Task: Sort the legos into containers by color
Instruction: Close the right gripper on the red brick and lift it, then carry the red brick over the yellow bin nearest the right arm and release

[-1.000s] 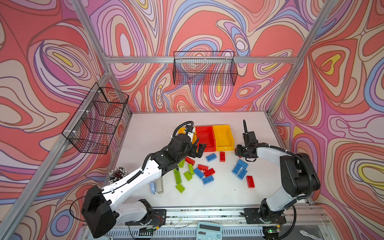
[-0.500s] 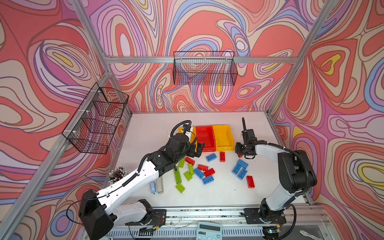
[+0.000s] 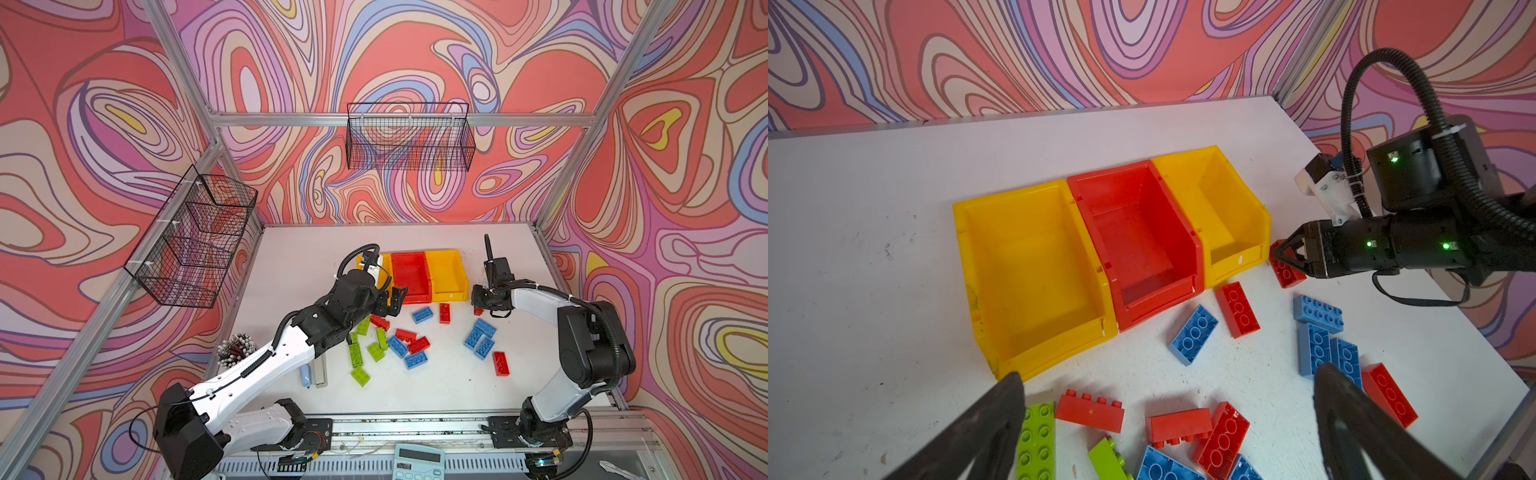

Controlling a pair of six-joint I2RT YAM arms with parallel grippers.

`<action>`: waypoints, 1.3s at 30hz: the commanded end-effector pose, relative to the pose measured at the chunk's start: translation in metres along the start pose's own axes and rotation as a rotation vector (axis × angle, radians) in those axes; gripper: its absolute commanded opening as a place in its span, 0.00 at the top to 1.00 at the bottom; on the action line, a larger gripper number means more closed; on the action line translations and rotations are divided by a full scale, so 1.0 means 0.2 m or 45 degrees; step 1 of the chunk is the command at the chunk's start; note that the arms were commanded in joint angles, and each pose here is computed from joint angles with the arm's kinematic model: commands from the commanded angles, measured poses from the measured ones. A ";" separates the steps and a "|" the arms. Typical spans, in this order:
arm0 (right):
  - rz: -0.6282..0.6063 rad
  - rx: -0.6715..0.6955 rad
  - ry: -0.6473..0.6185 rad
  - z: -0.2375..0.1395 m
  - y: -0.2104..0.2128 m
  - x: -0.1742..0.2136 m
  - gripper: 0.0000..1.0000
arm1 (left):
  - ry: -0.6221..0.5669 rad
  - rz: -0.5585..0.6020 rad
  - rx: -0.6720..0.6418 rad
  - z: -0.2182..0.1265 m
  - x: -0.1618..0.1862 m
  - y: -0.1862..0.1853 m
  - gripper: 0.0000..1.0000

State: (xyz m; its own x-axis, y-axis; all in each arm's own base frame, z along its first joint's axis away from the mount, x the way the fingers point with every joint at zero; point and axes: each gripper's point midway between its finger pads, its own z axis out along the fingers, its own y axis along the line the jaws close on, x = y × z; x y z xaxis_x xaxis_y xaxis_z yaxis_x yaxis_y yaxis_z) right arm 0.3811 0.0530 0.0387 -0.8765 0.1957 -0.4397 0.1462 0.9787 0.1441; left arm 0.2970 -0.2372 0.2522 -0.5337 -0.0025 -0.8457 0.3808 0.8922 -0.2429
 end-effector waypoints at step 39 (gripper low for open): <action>-0.025 -0.166 -0.195 -0.32 0.65 -0.58 0.39 | -0.015 0.036 0.057 -0.05 0.01 -0.02 0.00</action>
State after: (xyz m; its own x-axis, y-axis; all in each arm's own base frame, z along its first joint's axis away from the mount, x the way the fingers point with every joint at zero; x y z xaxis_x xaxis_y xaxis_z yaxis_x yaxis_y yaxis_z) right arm 0.4827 0.1558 0.1389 -0.8137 0.1873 -0.5503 0.0578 0.9681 0.2440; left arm 0.2871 -0.2346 0.2540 -0.5204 0.0080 -0.8539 0.4155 0.8760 -0.2450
